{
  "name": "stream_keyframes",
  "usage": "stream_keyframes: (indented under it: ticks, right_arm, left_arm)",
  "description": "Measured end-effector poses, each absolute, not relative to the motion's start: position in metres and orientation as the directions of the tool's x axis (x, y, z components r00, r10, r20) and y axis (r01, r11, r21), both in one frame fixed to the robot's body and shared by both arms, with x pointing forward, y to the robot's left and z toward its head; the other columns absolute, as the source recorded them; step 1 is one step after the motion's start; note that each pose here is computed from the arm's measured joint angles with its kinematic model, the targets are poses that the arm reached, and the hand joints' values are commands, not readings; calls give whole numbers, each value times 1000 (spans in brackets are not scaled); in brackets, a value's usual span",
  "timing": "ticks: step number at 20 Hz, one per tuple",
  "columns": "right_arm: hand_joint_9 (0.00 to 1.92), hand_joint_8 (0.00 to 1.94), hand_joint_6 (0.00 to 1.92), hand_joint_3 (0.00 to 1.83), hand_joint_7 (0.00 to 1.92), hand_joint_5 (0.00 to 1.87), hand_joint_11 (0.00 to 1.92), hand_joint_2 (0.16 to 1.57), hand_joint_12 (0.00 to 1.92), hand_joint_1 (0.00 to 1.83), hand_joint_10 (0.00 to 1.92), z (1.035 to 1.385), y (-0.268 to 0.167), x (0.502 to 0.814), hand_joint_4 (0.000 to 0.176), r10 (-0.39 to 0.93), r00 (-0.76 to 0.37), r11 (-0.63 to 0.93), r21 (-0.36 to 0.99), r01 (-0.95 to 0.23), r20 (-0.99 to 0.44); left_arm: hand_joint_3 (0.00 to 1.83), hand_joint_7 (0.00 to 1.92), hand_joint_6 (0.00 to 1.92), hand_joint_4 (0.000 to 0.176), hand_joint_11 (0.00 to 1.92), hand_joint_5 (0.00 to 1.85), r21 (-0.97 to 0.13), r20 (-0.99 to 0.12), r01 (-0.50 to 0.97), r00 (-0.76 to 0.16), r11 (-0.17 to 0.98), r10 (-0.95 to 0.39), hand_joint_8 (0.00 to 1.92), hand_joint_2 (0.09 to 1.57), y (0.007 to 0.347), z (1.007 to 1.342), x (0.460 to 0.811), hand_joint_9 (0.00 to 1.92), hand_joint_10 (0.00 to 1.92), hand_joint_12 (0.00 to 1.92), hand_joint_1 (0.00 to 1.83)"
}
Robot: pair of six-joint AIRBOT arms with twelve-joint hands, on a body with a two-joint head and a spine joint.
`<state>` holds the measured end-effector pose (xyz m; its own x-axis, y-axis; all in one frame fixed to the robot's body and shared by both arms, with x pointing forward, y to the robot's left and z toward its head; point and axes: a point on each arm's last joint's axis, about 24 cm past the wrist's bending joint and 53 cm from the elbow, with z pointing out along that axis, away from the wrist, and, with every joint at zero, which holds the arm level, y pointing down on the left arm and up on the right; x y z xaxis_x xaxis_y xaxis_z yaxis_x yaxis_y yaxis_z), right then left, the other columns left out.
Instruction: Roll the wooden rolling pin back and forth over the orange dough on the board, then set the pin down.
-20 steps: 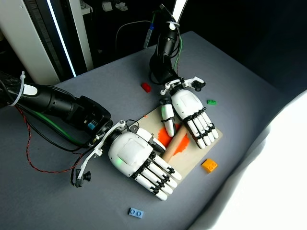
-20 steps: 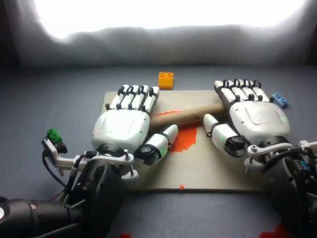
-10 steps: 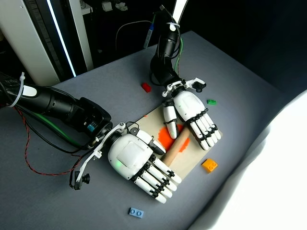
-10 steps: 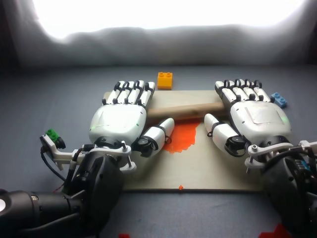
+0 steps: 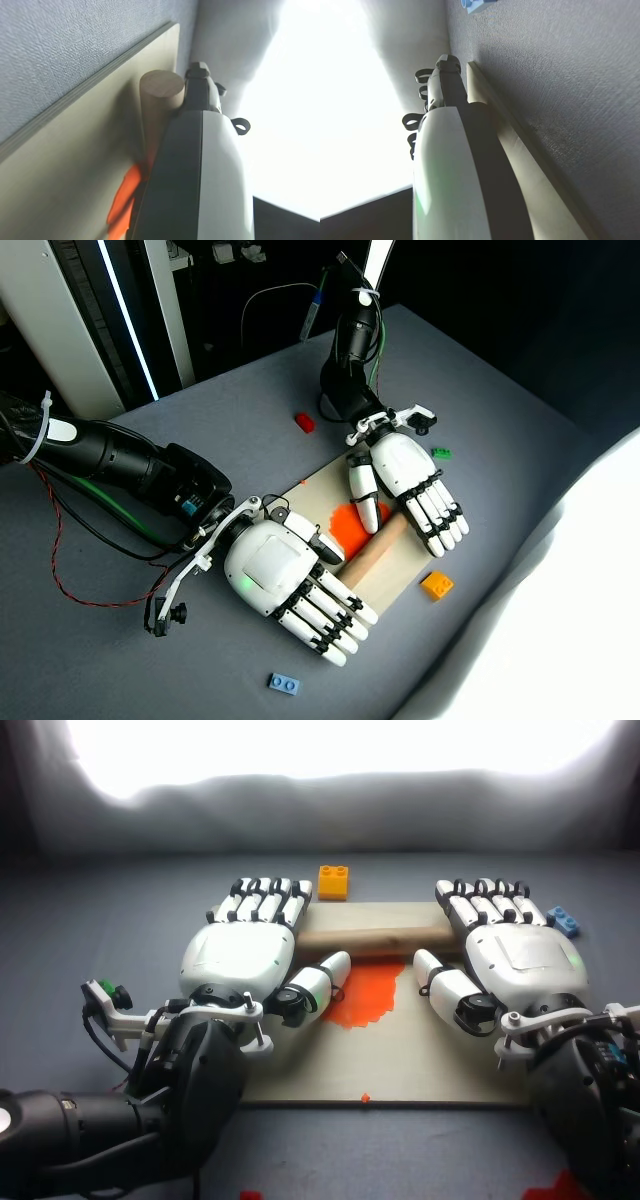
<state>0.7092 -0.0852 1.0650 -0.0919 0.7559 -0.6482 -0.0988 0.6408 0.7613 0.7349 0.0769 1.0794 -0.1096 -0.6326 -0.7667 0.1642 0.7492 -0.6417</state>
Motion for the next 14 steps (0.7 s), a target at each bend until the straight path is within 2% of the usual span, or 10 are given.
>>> stream_keyframes:
  ticks: [4,12,14]
  right_arm:
    - [51,0,1,64,113,114,0,1571,22,0,1,1072,-79,715,0,761,-94,632,767,-111,-641]
    - [61,6,13,79,137,157,11,1571,5,0,5,1074,-71,718,0,773,-110,613,781,-119,-624]
    - [154,22,10,77,233,254,0,1571,259,0,11,1075,-71,720,0,777,-110,609,784,-117,-620]
  left_arm:
    - [3,25,14,0,0,54,-647,-762,149,-106,748,-639,6,1495,81,1080,741,0,0,0,0]
    - [3,65,11,0,0,56,-649,-761,143,-108,747,-640,16,1498,83,1080,746,34,12,0,0]
    - [2,125,14,0,14,104,-652,-758,142,-116,745,-641,9,1493,82,1080,746,84,15,12,0]
